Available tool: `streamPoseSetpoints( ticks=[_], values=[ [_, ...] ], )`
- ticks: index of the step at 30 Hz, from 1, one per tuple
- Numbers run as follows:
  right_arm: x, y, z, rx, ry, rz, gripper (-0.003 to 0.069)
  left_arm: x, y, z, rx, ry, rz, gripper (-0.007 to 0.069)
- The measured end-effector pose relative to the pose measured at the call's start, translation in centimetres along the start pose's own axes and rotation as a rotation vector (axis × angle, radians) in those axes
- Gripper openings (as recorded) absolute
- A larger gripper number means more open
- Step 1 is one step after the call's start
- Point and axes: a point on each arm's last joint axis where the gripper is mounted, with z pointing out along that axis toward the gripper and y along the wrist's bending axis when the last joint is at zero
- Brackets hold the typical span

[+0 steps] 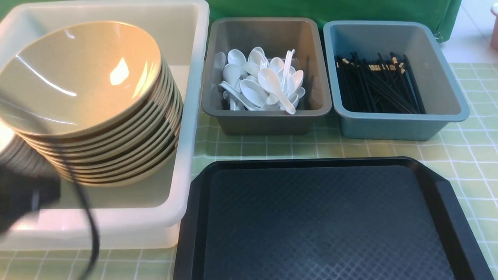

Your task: On green table put chopsticks spoon bowls plates into blue grey white boxes.

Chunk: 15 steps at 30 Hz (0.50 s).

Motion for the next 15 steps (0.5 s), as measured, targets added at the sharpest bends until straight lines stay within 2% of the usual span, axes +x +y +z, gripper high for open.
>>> streamPoseSetpoints(
  ticks=[4, 10, 15],
  values=[
    [4.2, 0.2, -0.7, -0.012, -0.11, 0.072, 0.0023, 4.6, 0.3, 0.1, 0.014, -0.075, 0.015, -0.0001],
    [8.7, 0.5, -0.2, -0.029, -0.185, 0.213, 0.0023, 9.0, 0.3, 0.3, 0.085, -0.182, 0.0, -0.0001],
    [9.4, 0.6, 0.8, -0.013, -0.304, 0.141, 0.0025, 9.1, -0.1, -1.0, 0.132, -0.384, -0.008, -0.0001]
  ],
)
